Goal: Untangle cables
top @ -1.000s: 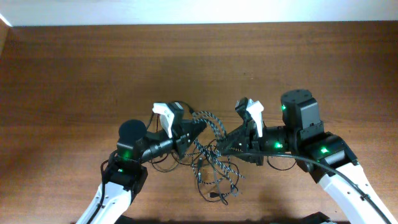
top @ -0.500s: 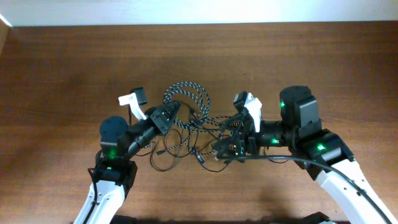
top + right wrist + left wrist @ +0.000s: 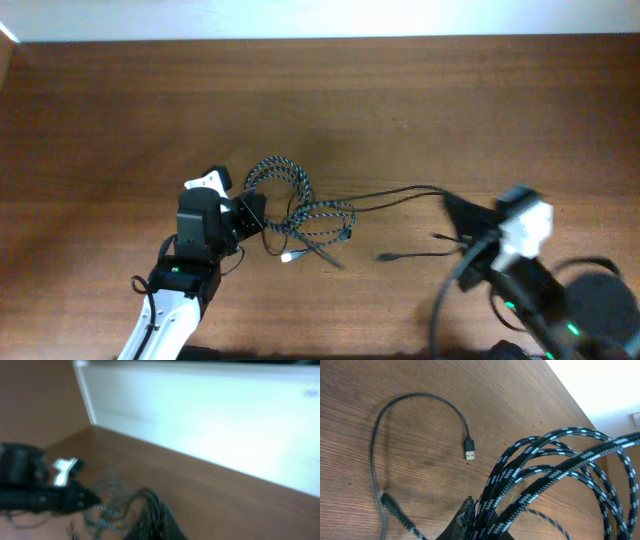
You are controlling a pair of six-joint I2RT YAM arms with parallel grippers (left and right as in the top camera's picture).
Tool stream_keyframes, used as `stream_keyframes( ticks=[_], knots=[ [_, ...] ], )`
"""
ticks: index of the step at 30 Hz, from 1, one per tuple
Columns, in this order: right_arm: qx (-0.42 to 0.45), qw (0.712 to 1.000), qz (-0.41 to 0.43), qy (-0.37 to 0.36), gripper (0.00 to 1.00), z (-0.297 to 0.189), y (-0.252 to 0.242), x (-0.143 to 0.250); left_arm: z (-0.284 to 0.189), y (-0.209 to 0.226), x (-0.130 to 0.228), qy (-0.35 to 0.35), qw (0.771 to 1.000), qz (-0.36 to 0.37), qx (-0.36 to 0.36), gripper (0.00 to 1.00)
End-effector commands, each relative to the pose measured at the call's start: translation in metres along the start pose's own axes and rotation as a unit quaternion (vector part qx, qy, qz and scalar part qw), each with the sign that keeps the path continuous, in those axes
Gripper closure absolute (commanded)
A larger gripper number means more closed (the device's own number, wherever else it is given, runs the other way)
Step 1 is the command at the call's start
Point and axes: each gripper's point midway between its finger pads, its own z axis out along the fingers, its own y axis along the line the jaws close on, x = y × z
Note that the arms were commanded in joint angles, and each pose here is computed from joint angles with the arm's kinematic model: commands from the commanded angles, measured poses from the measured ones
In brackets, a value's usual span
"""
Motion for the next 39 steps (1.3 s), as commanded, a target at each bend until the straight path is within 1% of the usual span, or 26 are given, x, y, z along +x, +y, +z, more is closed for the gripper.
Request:
stream_keyframes(
  ticks=[1,2,3,5,6,8,9,10,11,13,14,15,18,20,22,24,25,26,27,28,29,30,32,35,37,39],
  knots=[
    [0.206,0.976,0.072,-0.028,0.96,-0.043,-0.074,-0.002,0.0,0.019,-0.009,-0.032,0.998,-0.007,-0.045,0.92],
    [0.277,0.954,0.115,-0.014,0.96,-0.054,-0.096,0.016,0.0,0.016,-0.014,-0.042,0.998,-0.032,-0.036,0.91],
    [0.308,0.94,0.148,-0.002,0.92,-0.06,-0.105,0.031,0.0,0.004,-0.022,-0.057,0.998,-0.037,-0.009,0.9],
    [0.307,0.934,0.178,0.041,0.8,-0.055,-0.102,0.063,-0.008,-0.044,-0.045,-0.089,0.991,-0.027,0.1,0.8],
    [0.272,0.942,0.18,0.072,0.69,-0.044,-0.089,0.079,-0.018,-0.076,-0.053,-0.097,0.98,0.0,0.176,0.75],
    [0.216,0.949,0.179,0.144,0.46,-0.019,-0.065,0.118,-0.061,-0.146,-0.056,-0.107,0.928,0.092,0.344,0.71],
    [0.184,0.949,0.182,0.179,0.29,-0.003,-0.051,0.136,-0.079,-0.164,-0.053,-0.112,0.903,0.132,0.393,0.71],
    [0.159,0.948,0.187,0.201,0.22,0.008,-0.04,0.144,-0.082,-0.167,-0.051,-0.11,0.899,0.139,0.401,0.72],
    [0.136,0.94,0.186,0.252,0.08,0.038,-0.025,0.164,-0.062,-0.149,-0.045,-0.099,0.918,0.149,0.354,0.02],
    [0.151,0.926,0.173,0.3,0.01,0.054,-0.024,0.189,-0.027,-0.101,-0.037,-0.065,0.965,0.082,0.241,0.01],
    [0.161,0.915,0.164,0.332,0.01,0.064,-0.024,0.208,-0.006,-0.05,-0.019,-0.026,0.992,0.019,0.125,0.01],
    [0.169,0.904,0.156,0.36,0.01,0.075,-0.023,0.226,0.001,0.001,0.004,0.009,0.996,-0.088,0.006,0.01],
    [0.132,0.905,0.174,0.366,0.01,0.102,-0.007,0.237,0.005,0.01,0.011,0.021,0.994,-0.108,-0.012,0.01],
    [0.13,0.907,0.175,0.361,0.01,0.104,-0.006,0.235,0.029,-0.007,0.011,0.021,0.992,-0.121,0.022,0.01],
    [0.131,0.906,0.175,0.363,0.01,0.103,-0.007,0.236,0.063,-0.046,0.023,0.022,0.992,-0.087,0.093,0.01],
    [0.131,0.906,0.174,0.364,0.01,0.103,-0.007,0.236,0.093,-0.037,0.027,0.007,0.988,-0.124,0.09,0.01],
    [0.129,0.905,0.175,0.365,0.01,0.103,-0.006,0.237,0.106,-0.035,0.027,-0.003,0.987,-0.121,0.104,0.27],
    [0.123,0.904,0.178,0.368,0.01,0.103,-0.003,0.237,0.113,-0.032,0.029,-0.005,0.987,-0.12,0.107,0.8],
    [0.125,0.902,0.176,0.374,0.01,0.1,-0.004,0.24,0.108,-0.049,0.017,-0.023,0.983,-0.111,0.147,0.99],
    [0.128,0.898,0.174,0.383,0.0,0.096,-0.005,0.243,0.083,-0.098,-0.01,-0.068,0.959,-0.079,0.263,1.0],
    [0.107,0.893,0.183,0.396,0.06,0.093,0.004,0.246,0.044,-0.142,-0.031,-0.115,0.919,-0.037,0.375,1.0],
    [0.065,0.889,0.197,0.409,0.12,0.093,0.02,0.246,0.026,-0.156,-0.033,-0.112,0.9,-0.032,0.42,1.0],
    [-0.039,0.897,0.183,0.399,0.11,0.1,0.05,0.234,0.025,-0.154,-0.032,-0.038,0.887,-0.152,0.434,1.0],
    [-0.097,0.912,0.197,0.346,0.11,0.118,0.068,0.207,0.025,-0.155,-0.03,0.054,0.839,-0.324,0.433,1.0],
    [-0.124,0.911,0.203,0.337,0.12,0.119,0.077,0.201,0.024,-0.157,-0.023,0.075,0.84,-0.319,0.434,1.0],
    [-0.088,0.929,0.192,0.303,0.12,0.141,0.064,0.197,0.017,-0.166,0.002,0.173,0.818,-0.34,0.43,1.0]
  ],
)
